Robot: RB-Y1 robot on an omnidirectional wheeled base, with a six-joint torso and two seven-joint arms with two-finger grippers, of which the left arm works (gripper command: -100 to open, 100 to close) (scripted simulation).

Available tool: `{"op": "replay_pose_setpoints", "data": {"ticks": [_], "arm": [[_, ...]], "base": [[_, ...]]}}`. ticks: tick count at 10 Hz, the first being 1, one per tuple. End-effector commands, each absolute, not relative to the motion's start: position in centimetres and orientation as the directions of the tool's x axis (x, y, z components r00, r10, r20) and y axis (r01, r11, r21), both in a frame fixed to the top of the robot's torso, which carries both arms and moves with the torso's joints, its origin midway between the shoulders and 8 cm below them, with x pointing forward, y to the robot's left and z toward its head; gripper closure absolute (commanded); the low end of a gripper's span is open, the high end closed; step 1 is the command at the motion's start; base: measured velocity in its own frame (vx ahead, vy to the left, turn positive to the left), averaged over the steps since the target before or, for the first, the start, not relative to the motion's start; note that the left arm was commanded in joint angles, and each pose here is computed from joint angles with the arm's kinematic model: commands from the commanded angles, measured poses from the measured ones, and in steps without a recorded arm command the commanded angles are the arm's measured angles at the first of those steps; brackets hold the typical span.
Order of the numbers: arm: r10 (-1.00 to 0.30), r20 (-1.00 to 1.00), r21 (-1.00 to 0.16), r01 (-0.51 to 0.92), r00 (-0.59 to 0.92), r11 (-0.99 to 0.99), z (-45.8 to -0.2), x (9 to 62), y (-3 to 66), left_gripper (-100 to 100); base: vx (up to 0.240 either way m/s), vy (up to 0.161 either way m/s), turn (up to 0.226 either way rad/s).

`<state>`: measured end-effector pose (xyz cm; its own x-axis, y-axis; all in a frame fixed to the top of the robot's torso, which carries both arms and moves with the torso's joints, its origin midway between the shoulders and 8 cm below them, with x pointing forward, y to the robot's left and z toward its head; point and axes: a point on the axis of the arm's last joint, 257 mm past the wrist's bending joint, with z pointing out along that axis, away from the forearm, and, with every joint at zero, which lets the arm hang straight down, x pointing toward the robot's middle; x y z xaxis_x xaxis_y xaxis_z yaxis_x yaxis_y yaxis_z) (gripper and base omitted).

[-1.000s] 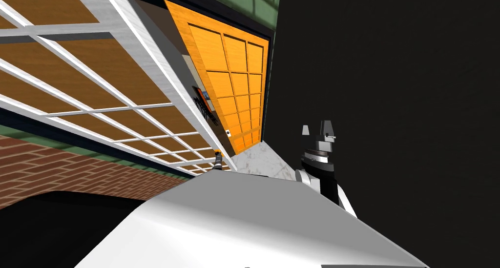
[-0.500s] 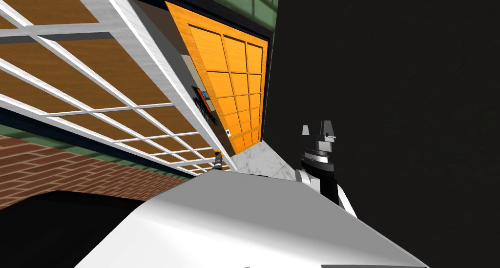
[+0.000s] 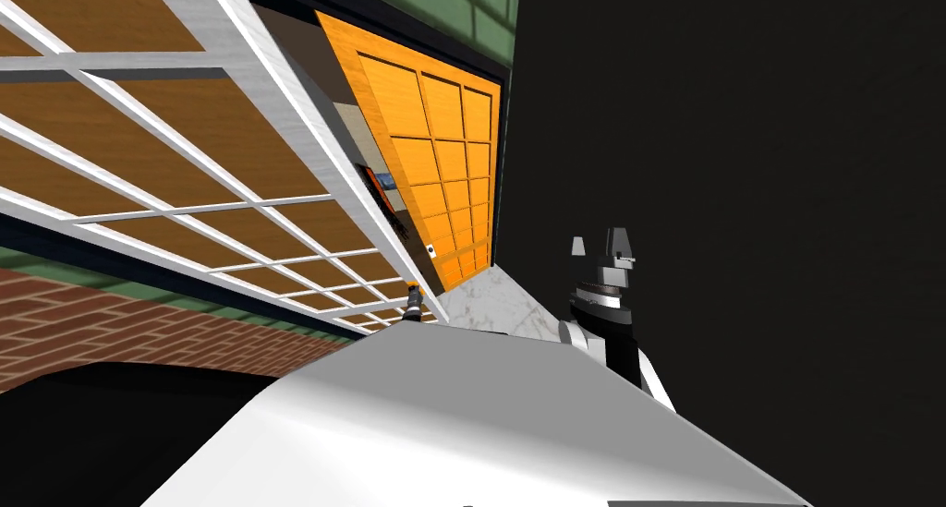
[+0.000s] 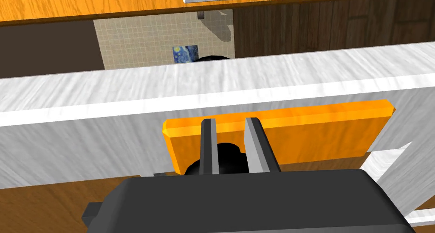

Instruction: Pull the door open

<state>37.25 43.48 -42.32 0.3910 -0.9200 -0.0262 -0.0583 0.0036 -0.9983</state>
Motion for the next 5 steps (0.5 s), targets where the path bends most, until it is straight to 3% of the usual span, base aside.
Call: {"op": "replay_pose_setpoints", "data": {"ticks": [1, 5], "arm": [[-0.906, 0.016, -0.998, -0.049, 0.422, -0.041, -42.45, 36.14, 45.44, 100], [-0.901, 0.127, -0.990, 0.002, 0.415, -0.138, -42.21, 36.68, 45.15, 100]], "base": [[-0.080, 0.032, -0.084], [-0.054, 0.011, -0.043]]}}
